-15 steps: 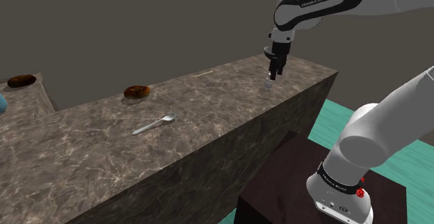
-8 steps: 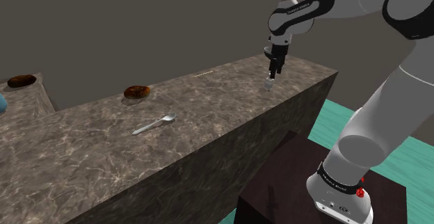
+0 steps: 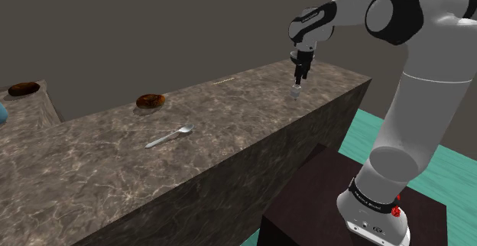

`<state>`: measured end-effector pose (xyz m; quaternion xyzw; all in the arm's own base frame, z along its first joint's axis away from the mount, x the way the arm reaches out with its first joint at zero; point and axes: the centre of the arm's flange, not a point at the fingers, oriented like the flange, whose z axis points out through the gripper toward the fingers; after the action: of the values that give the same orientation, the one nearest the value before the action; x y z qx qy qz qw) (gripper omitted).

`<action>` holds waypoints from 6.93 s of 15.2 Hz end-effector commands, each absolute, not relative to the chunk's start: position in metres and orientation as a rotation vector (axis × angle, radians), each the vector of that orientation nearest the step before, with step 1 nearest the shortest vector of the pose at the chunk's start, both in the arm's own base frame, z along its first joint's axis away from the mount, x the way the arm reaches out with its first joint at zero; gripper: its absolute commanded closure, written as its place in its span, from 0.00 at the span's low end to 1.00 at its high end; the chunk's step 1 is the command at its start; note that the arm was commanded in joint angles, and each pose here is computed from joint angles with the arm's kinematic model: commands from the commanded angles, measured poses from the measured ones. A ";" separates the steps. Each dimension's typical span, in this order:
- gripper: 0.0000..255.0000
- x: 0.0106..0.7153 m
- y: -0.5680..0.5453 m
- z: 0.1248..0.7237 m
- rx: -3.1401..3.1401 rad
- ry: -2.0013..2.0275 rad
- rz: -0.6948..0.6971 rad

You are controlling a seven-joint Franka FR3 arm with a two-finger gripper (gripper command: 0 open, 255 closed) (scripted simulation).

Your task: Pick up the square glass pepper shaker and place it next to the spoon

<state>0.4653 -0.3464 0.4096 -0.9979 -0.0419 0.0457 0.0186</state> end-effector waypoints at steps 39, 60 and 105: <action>1.00 0.474 -0.368 0.422 -3.105 -0.133 0.140; 1.00 0.480 -0.356 0.524 -3.105 -0.133 0.140; 1.00 0.703 0.115 0.494 -3.105 -0.133 0.140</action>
<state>0.7016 0.1146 0.5002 -0.9979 -0.0428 0.0455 0.0153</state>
